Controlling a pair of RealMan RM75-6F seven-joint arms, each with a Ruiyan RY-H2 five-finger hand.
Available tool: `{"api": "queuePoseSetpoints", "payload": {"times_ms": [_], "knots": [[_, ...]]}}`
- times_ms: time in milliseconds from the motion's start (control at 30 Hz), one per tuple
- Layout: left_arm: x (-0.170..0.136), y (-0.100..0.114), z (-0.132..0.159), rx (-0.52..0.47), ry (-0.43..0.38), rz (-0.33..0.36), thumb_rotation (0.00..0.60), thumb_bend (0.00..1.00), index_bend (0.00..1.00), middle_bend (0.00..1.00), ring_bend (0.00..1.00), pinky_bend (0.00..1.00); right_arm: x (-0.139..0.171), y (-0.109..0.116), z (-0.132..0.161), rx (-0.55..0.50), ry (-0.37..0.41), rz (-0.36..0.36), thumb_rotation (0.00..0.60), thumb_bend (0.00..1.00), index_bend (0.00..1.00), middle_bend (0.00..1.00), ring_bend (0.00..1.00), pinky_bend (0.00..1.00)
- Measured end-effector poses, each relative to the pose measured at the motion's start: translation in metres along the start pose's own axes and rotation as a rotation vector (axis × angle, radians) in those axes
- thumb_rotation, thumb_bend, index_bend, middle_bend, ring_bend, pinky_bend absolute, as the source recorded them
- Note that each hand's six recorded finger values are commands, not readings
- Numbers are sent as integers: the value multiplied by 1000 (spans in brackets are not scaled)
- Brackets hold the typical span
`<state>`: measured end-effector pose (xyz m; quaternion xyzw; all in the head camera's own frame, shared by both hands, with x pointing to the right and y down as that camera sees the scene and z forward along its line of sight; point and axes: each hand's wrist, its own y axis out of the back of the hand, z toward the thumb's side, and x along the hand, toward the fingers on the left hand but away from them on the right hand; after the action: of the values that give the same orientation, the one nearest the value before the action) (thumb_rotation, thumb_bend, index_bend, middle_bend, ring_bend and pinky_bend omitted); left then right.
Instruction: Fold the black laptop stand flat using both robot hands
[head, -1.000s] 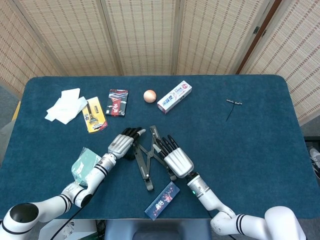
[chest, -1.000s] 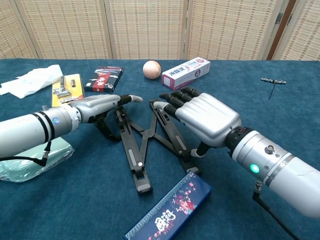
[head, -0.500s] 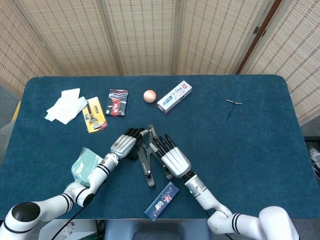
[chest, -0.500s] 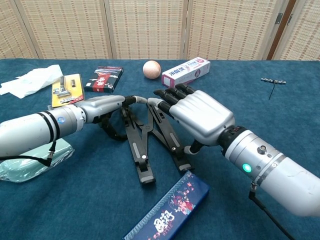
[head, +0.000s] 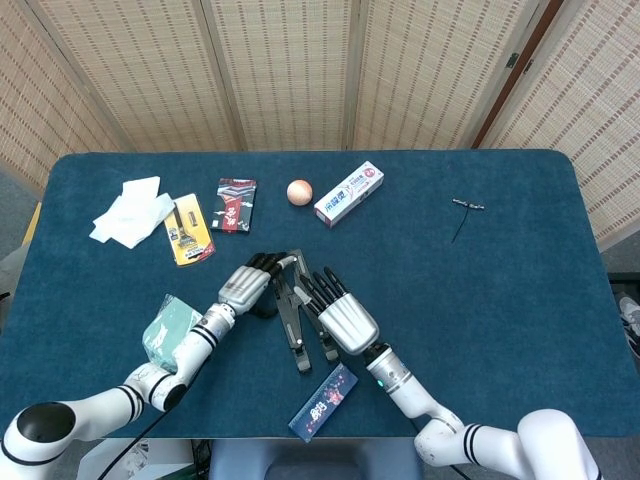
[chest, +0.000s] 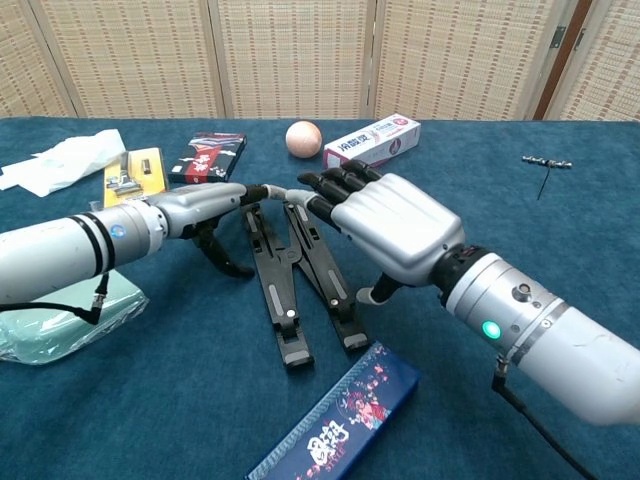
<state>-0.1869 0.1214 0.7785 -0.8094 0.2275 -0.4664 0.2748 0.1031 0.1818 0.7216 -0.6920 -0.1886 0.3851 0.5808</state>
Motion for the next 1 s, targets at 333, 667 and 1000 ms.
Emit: {"api": "queuePoseSetpoints", "payload": {"times_ms": [333,667,1000], "knots": [[-26,31,-25,23,48,71,600,211,0,0,0,0,4,30,-28,7,130,62,600,0,0,0,0,0],[-66,64,-60,24,152,155,600,210,0,0,0,0,-25,49,-35,97,389,238,600,0,0,0,0,0],[-82,76,-76,7,204,189,600,210,0,0,0,0,-53,42,-25,215,526,309,600,0,0,0,0,0]]}}
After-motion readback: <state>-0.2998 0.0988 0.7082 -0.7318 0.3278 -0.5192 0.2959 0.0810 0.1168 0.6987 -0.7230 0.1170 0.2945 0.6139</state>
